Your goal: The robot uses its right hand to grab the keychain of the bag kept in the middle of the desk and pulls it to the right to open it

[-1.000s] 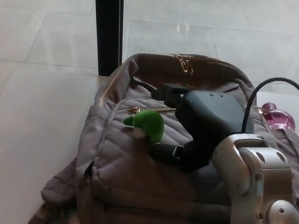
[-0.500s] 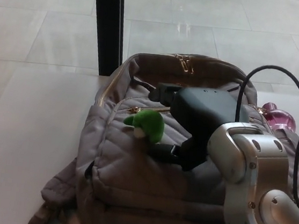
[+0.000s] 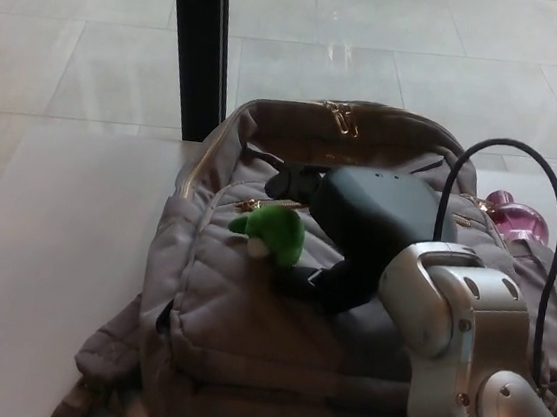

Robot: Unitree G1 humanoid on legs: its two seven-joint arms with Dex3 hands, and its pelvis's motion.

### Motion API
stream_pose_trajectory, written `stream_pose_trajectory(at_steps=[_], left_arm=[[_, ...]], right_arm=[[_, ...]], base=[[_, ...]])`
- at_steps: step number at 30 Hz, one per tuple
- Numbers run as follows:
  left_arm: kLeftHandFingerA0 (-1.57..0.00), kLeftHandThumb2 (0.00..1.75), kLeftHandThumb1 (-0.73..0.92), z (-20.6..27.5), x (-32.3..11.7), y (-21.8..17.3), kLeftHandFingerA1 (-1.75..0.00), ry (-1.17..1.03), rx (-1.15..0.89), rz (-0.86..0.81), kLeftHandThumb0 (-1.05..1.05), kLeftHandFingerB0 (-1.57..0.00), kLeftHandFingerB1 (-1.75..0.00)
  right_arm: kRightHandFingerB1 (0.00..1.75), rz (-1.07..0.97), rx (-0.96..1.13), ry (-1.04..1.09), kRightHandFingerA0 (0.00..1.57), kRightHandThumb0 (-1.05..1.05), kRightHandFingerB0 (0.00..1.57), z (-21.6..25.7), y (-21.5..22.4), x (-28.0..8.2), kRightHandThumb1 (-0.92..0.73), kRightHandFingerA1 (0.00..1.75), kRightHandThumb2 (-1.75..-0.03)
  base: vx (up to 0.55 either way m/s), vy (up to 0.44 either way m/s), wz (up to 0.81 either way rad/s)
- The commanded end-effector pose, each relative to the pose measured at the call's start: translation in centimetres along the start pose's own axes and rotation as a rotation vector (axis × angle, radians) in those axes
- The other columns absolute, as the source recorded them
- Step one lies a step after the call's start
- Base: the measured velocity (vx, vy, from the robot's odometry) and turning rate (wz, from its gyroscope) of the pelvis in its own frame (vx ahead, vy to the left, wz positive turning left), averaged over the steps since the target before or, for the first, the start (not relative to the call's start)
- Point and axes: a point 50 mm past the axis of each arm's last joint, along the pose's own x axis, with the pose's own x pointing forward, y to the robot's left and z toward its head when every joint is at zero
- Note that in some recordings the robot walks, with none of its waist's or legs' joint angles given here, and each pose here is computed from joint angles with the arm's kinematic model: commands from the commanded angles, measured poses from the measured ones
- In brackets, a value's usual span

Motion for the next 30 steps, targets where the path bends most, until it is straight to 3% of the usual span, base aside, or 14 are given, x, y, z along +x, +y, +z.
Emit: stream_pose_trajectory(at_steps=[1, 5, 12, 13, 14, 17, 19, 20, 23, 27, 28, 30], left_arm=[[-0.77, 0.7, 0.92, -0.1, -0.1, 0.4, -0.5, 0.007, -0.015, 0.01, -0.79, -0.61, -0.45], [-0.76, 0.72, 0.92, -0.1, -0.1, 0.3, -0.51, 0.002, -0.014, 0.006, -0.8, -0.59, -0.45], [-0.75, 0.71, 0.92, 0.0, 0.0, 0.2, -0.51, 0.0, -0.03, 0.011, -0.81, -0.59, -0.45], [-0.75, 0.72, 0.92, 0.2, 0.1, 0.2, -0.5, 0.002, -0.023, 0.011, -0.8, -0.59, -0.45], [-0.75, 0.72, 0.92, 0.2, 0.1, 0.2, -0.5, 0.003, -0.022, 0.011, -0.8, -0.59, -0.45], [-0.77, 0.72, 0.92, 0.3, 0.1, 0.2, -0.51, -0.001, -0.016, 0.018, -0.78, -0.61, -0.46], [-0.77, 0.72, 0.92, 0.3, 0.1, 0.2, -0.51, -0.003, -0.017, 0.017, -0.78, -0.61, -0.46], [-0.76, 0.73, 0.92, 0.3, 0.2, 0.1, -0.52, 0.006, -0.043, 0.023, -0.77, -0.59, -0.46], [-0.79, 0.74, 0.92, 0.4, 0.2, 0.1, -0.51, 0.002, -0.016, 0.033, -0.76, -0.63, -0.46], [-0.8, 0.78, 0.92, 0.3, 0.2, 0.1, -0.55, 0.002, -0.042, 0.033, -0.79, -0.61, -0.48], [-0.83, 0.78, 0.92, 0.3, 0.2, 0.1, -0.56, 0.0, -0.043, 0.034, -0.78, -0.62, -0.48], [-0.82, 0.75, 0.92, 0.2, 0.2, 0.1, -0.54, 0.001, -0.039, 0.035, -0.76, -0.64, -0.46]], right_arm=[[0.41, -0.026, 0.005, -0.034, 0.93, -0.49, 0.42, 0.1, 0.8, 0.0, -0.73, 1.29, -0.61], [0.5, -0.079, 0.014, -0.073, 0.89, -0.34, 0.57, 0.3, 1.1, -0.2, -0.71, 1.63, -0.68], [0.52, -0.098, 0.003, -0.075, 0.91, -0.29, 0.64, -0.1, 1.3, -0.1, -0.72, 1.7, -0.71], [0.58, -0.099, 0.002, -0.06, 0.9, -0.33, 0.77, -0.2, 1.3, -0.1, -0.74, 1.7, -0.68], [0.58, -0.099, 0.002, -0.059, 0.9, -0.33, 0.77, -0.3, 1.3, -0.1, -0.74, 1.7, -0.68], [0.74, -0.101, -0.002, -0.05, 0.97, -0.33, 0.94, -0.7, 1.5, -0.1, -0.65, 1.72, -0.84], [0.74, -0.103, -0.002, -0.049, 0.97, -0.33, 0.94, -0.8, 1.5, -0.1, -0.65, 1.72, -0.84], [0.82, -0.097, -0.014, -0.015, 0.95, -0.39, 0.78, -1.0, 1.6, -0.1, -0.66, 1.7, -0.67], [0.78, -0.115, -0.009, -0.015, 0.95, -0.37, 0.75, -1.1, 1.8, -0.1, -0.69, 1.72, -0.68], [0.91, -0.155, 0.003, -0.032, 0.96, -0.36, 0.77, -1.1, 1.9, -0.2, -0.68, 1.75, -0.83], [1.16, -0.175, 0.017, -0.038, 0.98, -0.34, 0.79, -1.0, 1.9, -0.2, -0.57, 1.75, -1.01], [1.17, -0.204, 0.045, -0.046, 1.0, -0.33, 0.77, -0.9, 1.9, -0.2, -0.59, 1.75, -1.01]], base=[[0.0, 0.0, 0.0], [0.0, 0.0, 0.0], [0.0, 0.0, 0.0], [0.0, 0.0, 0.0], [0.0, 0.0, 0.0], [0.0, 0.0, 0.0], [0.0, 0.0, 0.0], [0.0, 0.0, 0.0], [0.0, 0.0, 0.0], [0.0, 0.0, 0.0], [0.0, 0.0, 0.0], [0.0, 0.0, 0.0]])
